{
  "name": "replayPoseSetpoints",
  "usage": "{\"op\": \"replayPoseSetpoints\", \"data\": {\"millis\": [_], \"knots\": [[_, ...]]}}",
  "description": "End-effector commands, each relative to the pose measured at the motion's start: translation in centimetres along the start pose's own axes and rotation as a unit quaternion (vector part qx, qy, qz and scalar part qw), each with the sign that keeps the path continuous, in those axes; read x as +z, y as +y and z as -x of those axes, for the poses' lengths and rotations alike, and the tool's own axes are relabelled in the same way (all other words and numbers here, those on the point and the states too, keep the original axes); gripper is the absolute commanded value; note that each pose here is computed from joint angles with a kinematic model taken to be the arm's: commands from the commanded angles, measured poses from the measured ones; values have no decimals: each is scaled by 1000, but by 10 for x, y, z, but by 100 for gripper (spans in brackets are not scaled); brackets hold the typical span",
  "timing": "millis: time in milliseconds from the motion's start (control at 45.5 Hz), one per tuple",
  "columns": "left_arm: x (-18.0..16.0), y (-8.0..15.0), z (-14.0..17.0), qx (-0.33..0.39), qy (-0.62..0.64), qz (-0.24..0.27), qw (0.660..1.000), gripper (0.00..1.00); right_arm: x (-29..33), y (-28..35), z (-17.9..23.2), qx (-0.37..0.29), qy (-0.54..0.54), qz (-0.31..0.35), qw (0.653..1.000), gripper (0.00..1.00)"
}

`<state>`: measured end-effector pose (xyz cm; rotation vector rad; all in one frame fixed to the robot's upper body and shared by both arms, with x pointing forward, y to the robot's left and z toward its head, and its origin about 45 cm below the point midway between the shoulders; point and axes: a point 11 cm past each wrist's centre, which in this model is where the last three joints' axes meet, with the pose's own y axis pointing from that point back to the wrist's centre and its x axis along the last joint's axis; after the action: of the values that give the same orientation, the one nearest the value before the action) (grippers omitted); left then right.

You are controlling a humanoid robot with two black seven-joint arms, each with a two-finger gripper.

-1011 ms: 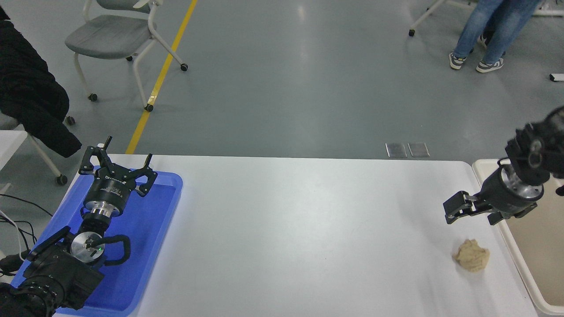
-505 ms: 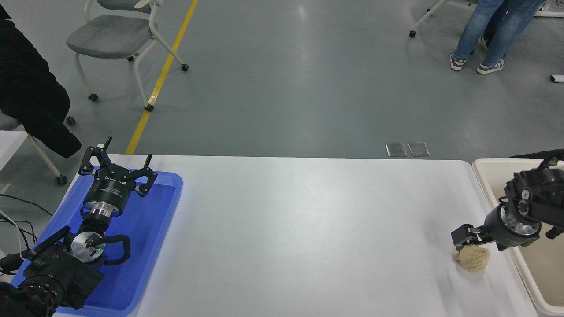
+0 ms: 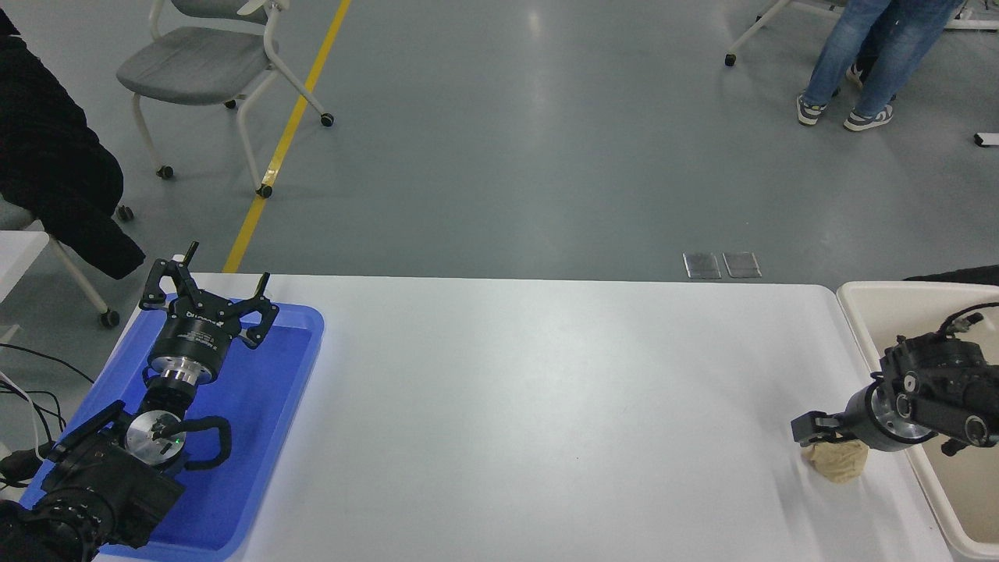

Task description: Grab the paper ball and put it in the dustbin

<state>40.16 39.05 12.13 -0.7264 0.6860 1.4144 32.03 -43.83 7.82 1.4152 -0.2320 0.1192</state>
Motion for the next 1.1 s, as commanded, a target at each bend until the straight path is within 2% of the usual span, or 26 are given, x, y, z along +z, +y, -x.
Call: {"op": "replayPoseSetpoints", "data": {"millis": [0, 198, 374, 725, 923, 1077], "knots": [[0, 0, 0, 0, 0, 0, 1000, 100, 0, -4, 2, 7, -5, 0, 1000, 0], [-1, 0, 0, 0, 1, 0, 1000, 100, -2, 3, -6, 9, -8, -9, 1000, 0], [-1, 0, 0, 0, 1, 0, 1000, 100, 5, 33, -26, 18, -8, -17, 1000, 0], [-1, 0, 0, 0, 1, 0, 1000, 100, 29, 162, -78, 29, 12, -7, 999, 0], [-1, -1, 1, -2, 1, 0, 1000, 100, 18, 248, -100, 36, 23, 5, 999, 0], [0, 0, 0, 0, 0, 0, 1000, 100, 4, 289, -111, 45, 37, 16, 998, 0]]}}
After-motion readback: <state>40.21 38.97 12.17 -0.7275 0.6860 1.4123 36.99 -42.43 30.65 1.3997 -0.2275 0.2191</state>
